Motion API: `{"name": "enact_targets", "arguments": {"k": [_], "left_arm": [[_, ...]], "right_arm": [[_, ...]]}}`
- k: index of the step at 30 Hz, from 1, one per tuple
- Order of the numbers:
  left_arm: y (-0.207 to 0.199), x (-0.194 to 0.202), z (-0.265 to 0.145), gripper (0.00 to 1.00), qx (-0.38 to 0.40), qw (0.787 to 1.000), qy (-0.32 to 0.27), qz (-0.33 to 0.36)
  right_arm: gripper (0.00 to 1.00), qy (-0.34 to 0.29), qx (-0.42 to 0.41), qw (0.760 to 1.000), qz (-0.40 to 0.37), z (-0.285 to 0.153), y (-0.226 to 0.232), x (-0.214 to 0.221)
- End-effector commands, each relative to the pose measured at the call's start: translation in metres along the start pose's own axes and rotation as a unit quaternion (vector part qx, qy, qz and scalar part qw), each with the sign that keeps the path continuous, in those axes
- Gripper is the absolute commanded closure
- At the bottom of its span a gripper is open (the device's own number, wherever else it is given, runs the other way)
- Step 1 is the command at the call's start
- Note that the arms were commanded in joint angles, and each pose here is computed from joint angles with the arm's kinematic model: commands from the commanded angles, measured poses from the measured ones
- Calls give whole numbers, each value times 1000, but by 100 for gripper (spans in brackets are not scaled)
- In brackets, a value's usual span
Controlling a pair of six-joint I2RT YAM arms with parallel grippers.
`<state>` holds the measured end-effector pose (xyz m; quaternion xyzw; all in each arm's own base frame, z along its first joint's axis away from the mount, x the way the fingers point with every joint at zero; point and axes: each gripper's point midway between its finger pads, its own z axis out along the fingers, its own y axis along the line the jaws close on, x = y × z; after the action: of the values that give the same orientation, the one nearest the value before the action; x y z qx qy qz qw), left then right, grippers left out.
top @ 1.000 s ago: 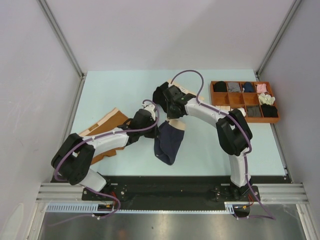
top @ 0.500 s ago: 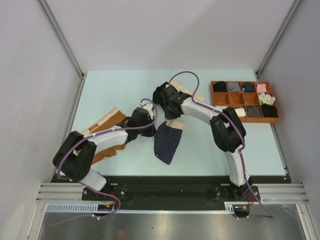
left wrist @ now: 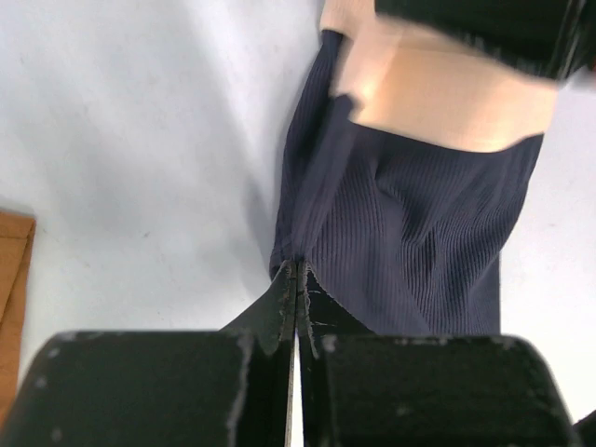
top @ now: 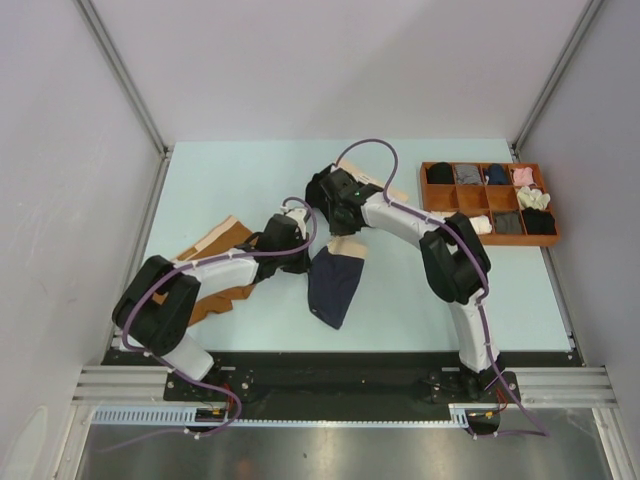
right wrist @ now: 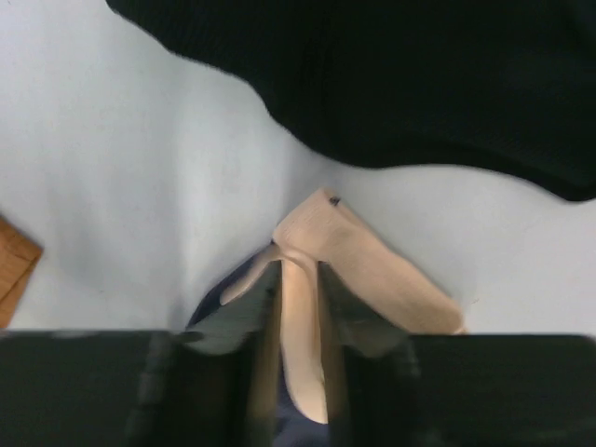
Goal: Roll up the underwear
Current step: Fold the underwear at the center of the board.
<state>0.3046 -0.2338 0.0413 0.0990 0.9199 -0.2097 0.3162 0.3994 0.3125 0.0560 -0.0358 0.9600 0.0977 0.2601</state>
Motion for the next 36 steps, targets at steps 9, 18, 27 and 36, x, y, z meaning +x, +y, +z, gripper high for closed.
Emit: {"name": "enact_targets", "arguments": {"k": [9,18,27,36], "left_arm": [[12,-7,5,100,-25,1000,-1,18],[11,-14,6,100,-25,999,-11,31],[10,-16,6,100,-23,999,-9,37],[11,-16,7,99,-26,999,-7,38]], "right_arm": [[50,-93,-36,995,1,-78,-16,-56],[46,-56,-209,973,-79,-65,3,-13],[43,-99,-307,936,-142,-67,9,-22],[43,-87,-366,906,-195,-55,14,-7]]}}
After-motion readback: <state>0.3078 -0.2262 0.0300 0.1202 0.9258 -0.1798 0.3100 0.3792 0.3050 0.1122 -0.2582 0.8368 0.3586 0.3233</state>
